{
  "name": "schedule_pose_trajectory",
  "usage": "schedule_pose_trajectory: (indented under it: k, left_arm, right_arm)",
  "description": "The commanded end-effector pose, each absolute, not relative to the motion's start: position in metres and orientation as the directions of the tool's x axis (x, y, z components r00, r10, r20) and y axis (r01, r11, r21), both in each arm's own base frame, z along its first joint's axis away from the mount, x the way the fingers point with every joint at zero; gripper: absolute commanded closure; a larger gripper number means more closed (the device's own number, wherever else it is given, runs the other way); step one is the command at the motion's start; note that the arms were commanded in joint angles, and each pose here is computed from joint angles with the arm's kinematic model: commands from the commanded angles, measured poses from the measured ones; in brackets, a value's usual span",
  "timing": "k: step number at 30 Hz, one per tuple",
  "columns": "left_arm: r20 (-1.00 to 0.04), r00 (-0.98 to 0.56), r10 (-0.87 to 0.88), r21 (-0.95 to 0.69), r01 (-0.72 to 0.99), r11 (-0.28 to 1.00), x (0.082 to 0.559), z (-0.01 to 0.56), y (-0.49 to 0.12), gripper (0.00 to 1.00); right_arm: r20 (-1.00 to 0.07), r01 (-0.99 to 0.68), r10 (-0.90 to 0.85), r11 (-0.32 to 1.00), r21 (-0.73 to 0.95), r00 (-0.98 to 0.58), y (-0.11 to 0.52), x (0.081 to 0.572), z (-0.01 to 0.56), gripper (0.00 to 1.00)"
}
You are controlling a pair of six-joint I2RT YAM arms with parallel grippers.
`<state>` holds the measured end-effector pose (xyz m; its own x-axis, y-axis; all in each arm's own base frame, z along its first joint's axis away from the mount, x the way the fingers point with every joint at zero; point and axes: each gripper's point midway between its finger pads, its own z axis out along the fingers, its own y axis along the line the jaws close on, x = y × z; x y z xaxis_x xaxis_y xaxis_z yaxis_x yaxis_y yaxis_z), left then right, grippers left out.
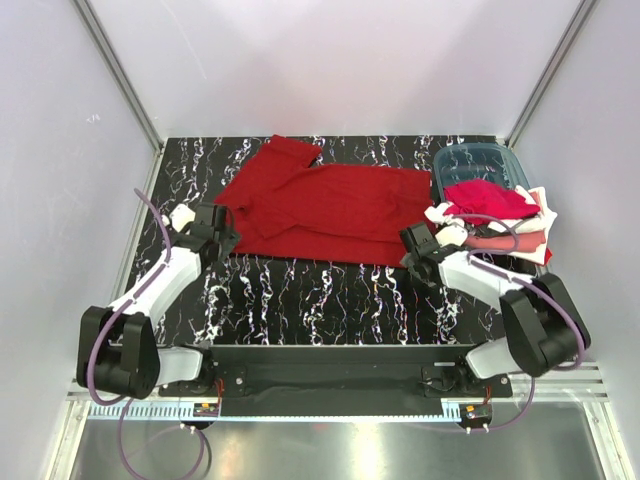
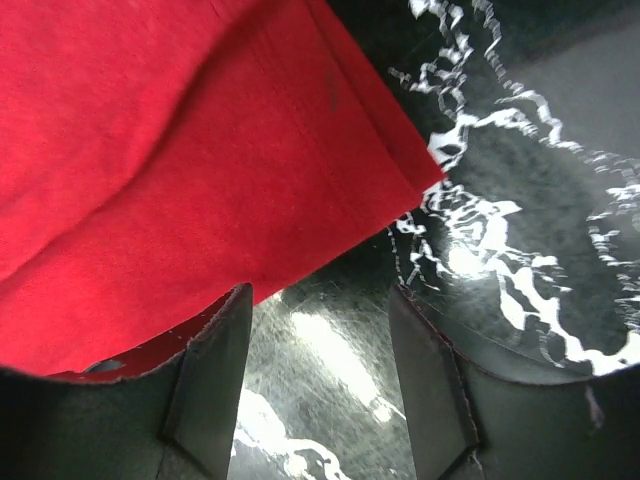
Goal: Fold and stack the t-shirts
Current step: Fold the tshirt
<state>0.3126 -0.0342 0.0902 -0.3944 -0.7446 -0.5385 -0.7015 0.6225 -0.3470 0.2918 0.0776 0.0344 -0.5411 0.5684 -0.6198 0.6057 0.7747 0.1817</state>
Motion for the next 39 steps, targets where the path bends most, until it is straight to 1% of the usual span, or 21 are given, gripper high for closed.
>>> schedule_pose_trajectory:
  k: [1,5,7,8,9,10,11,12,13,16,21,24,28,31,33,35,36,38,39]
  left_arm:
    - [-0.583,-0.333,-0.741,-0.408,-0.669,0.622,0.331,0.109,-0.026,0.29]
    - [-0.574,-0.336,-0.747,-0.414,-0.668,0.618,0.331,0.110,-0.027,0.29]
    - [-0.568,-0.331,-0.753,-0.411,-0.679,0.608,0.331,0.107,-0.024,0.29]
    - [-0.562,-0.324,-0.761,-0.408,-0.692,0.596,0.331,0.104,-0.020,0.29]
    - [-0.549,-0.327,-0.769,-0.412,-0.695,0.589,0.330,0.101,-0.020,0.30]
    - [-0.541,-0.333,-0.772,-0.403,-0.704,0.585,0.330,0.096,-0.019,0.30]
    - [-0.532,-0.331,-0.779,-0.400,-0.713,0.576,0.329,0.093,-0.016,0.30]
    - [-0.523,-0.335,-0.784,-0.400,-0.715,0.573,0.329,0.090,-0.017,0.30]
    - [-0.516,-0.339,-0.787,-0.397,-0.720,0.570,0.328,0.088,-0.016,0.30]
    - [-0.504,-0.346,-0.791,-0.379,-0.735,0.563,0.328,0.079,-0.013,0.30]
    - [-0.503,-0.349,-0.791,-0.324,-0.772,0.546,0.327,0.064,0.000,0.30]
    - [-0.483,-0.358,-0.799,-0.316,-0.780,0.541,0.330,0.054,0.003,0.30]
    - [-0.474,-0.354,-0.806,-0.316,-0.786,0.531,0.336,0.045,0.007,0.37]
    - [-0.472,-0.333,-0.816,-0.332,-0.791,0.515,0.344,0.040,0.012,0.38]
    - [-0.472,-0.333,-0.817,-0.341,-0.785,0.517,0.349,0.039,0.011,0.41]
    - [-0.472,-0.338,-0.814,-0.336,-0.785,0.521,0.353,0.037,0.011,0.50]
    - [-0.475,-0.339,-0.812,-0.336,-0.784,0.523,0.354,0.036,0.011,0.61]
    - [-0.476,-0.319,-0.819,-0.326,-0.802,0.501,0.354,0.034,0.021,0.82]
    - [-0.472,-0.320,-0.821,-0.317,-0.807,0.498,0.351,0.032,0.023,1.00]
  right_arm:
    - [-0.590,0.641,0.627,0.733,0.227,-0.509,0.086,0.303,0.026,0.36]
    - [-0.553,0.695,0.645,0.702,0.155,-0.527,0.078,0.306,0.011,0.38]
    - [-0.540,0.710,0.661,0.687,0.155,-0.521,0.073,0.309,0.007,0.44]
    - [-0.543,0.723,0.670,0.673,0.155,-0.507,0.066,0.311,0.008,0.50]
    - [-0.545,0.728,0.674,0.667,0.158,-0.499,0.063,0.313,0.010,0.63]
    - [-0.551,0.730,0.675,0.663,0.162,-0.491,0.061,0.313,0.012,0.67]
    - [-0.558,0.726,0.674,0.665,0.173,-0.484,0.060,0.316,0.015,0.74]
    - [-0.564,0.726,0.672,0.665,0.175,-0.479,0.059,0.317,0.017,0.85]
    - [-0.574,0.724,0.669,0.666,0.179,-0.473,0.058,0.316,0.021,0.90]
    - [-0.595,0.727,0.665,0.660,0.188,-0.451,0.053,0.316,0.032,0.99]
    - [-0.631,0.738,0.662,0.644,0.201,-0.405,0.043,0.312,0.045,0.99]
    - [-0.644,0.736,0.663,0.640,0.221,-0.382,0.040,0.312,0.051,0.99]
    - [-0.640,0.732,0.668,0.640,0.233,-0.381,0.042,0.313,0.054,0.99]
    - [-0.633,0.729,0.671,0.643,0.237,-0.386,0.043,0.312,0.053,0.99]
    - [-0.630,0.726,0.672,0.645,0.238,-0.390,0.043,0.312,0.053,0.99]
    - [-0.626,0.723,0.672,0.648,0.239,-0.396,0.044,0.312,0.052,0.99]
    - [-0.625,0.722,0.674,0.648,0.243,-0.394,0.045,0.312,0.053,0.99]
    - [-0.626,0.723,0.674,0.647,0.242,-0.393,0.043,0.311,0.054,0.99]
    - [-0.626,0.724,0.675,0.645,0.244,-0.391,0.043,0.311,0.054,0.99]
